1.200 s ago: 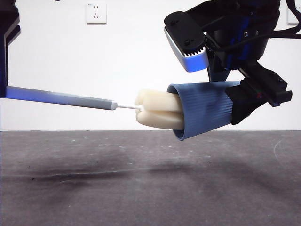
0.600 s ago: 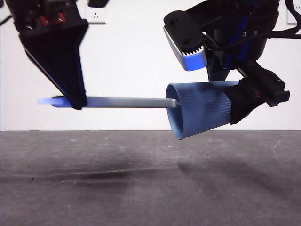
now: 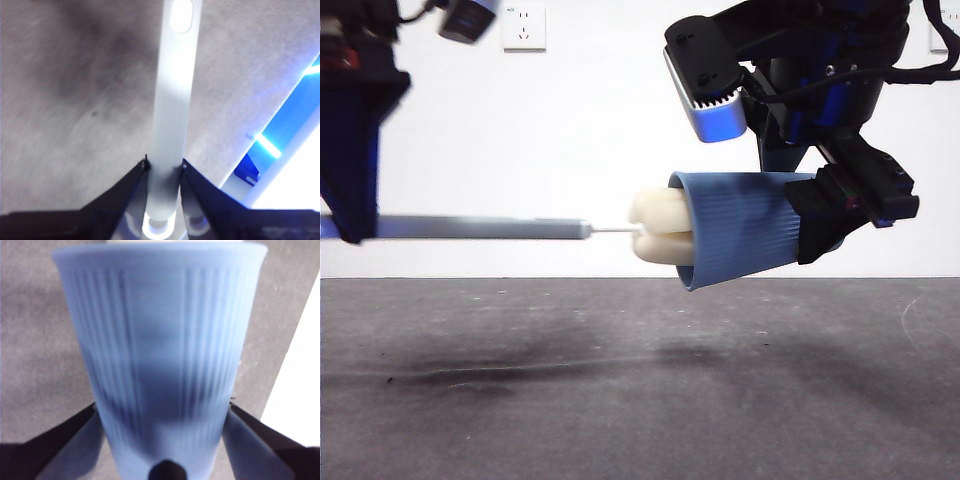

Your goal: Pick up the cup brush,pick up the cup,insert the brush into the cup,clean the cup,put the cup brush back,put the cup back to the fixed position on the table

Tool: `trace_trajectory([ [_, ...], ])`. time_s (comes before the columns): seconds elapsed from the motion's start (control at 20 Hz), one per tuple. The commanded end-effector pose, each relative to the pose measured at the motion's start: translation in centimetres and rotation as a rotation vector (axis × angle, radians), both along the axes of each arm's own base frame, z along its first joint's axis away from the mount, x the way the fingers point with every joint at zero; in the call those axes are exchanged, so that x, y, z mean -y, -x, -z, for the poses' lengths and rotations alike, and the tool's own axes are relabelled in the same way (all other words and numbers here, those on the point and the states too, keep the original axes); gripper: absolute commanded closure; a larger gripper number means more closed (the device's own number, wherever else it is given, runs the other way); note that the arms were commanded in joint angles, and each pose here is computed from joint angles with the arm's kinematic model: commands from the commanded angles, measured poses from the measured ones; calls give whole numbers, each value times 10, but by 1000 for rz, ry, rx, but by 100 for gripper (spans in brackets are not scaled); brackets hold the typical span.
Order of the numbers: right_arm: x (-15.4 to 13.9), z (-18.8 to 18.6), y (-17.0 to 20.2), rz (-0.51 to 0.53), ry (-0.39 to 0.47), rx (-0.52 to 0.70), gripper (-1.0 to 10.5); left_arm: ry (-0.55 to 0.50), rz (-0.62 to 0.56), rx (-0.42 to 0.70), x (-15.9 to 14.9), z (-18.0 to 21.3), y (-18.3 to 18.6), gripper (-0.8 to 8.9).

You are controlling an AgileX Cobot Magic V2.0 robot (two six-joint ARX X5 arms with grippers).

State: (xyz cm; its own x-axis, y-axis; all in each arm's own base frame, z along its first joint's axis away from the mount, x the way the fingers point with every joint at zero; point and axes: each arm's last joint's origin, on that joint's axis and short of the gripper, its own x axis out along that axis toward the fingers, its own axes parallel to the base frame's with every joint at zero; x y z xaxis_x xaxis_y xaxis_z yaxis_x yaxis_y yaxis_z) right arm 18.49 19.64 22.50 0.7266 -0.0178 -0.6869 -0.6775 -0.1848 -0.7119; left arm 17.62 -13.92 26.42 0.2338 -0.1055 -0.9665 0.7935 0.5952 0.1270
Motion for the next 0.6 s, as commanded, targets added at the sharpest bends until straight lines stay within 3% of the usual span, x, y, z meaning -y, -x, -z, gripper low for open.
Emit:
trace_trajectory([
  [0.05,0,1,0,30,-22,-4,959,16,-90,20,-12,-9,4,822],
  [0.3,0,1,0,115,-107,1,959,17,-153,8,-33,-23,21,822],
  [0.4,2,0,-2,207,-179,25,959,52,-194,32,-39,-31,30,822],
  [0.5,5,-4,-2,315,-302,42,959,128,-267,82,-41,-39,33,822],
  [0.6,8,-13,1,452,-496,58,959,244,-368,148,-38,-44,29,822],
])
